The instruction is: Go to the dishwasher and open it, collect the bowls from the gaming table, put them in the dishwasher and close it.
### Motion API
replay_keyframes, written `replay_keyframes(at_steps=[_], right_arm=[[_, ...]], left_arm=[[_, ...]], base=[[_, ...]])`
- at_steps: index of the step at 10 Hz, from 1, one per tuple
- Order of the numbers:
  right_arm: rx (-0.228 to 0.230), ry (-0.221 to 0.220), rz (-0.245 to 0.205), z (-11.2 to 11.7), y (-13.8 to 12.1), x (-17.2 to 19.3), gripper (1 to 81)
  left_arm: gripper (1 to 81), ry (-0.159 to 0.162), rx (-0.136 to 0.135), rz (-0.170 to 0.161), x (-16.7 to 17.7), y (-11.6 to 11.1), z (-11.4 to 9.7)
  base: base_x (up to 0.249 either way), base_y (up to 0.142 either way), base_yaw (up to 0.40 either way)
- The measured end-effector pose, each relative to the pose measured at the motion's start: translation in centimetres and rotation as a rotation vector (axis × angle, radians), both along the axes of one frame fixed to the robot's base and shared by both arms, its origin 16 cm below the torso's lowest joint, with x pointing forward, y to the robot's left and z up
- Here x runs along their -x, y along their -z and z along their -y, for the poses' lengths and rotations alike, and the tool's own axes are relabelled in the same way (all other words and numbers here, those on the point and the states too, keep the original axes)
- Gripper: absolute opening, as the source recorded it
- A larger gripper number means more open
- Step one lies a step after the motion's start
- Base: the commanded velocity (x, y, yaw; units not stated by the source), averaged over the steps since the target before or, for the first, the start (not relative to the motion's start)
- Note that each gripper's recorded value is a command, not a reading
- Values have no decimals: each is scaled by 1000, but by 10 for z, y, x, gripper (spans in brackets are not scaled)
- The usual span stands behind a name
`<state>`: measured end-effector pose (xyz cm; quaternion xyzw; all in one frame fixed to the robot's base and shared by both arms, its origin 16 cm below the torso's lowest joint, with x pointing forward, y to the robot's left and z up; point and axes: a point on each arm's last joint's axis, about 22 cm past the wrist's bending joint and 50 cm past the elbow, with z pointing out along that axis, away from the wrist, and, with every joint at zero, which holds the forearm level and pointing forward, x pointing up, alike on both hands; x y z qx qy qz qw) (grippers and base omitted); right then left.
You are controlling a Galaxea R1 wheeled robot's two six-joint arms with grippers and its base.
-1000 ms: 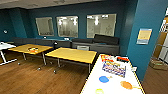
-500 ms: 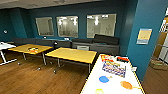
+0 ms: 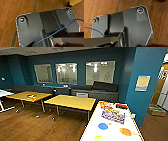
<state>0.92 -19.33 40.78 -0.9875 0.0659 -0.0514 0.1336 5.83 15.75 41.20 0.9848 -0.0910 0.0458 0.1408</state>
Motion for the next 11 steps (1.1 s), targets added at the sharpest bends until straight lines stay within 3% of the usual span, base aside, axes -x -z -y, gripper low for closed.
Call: replay_keyframes(at_steps=[11], right_arm=[[1, 7, 17, 1, -1, -7, 811]], left_arm=[[811, -1, -2, 4, -4, 0, -2]], base=[[0, 0, -230]])
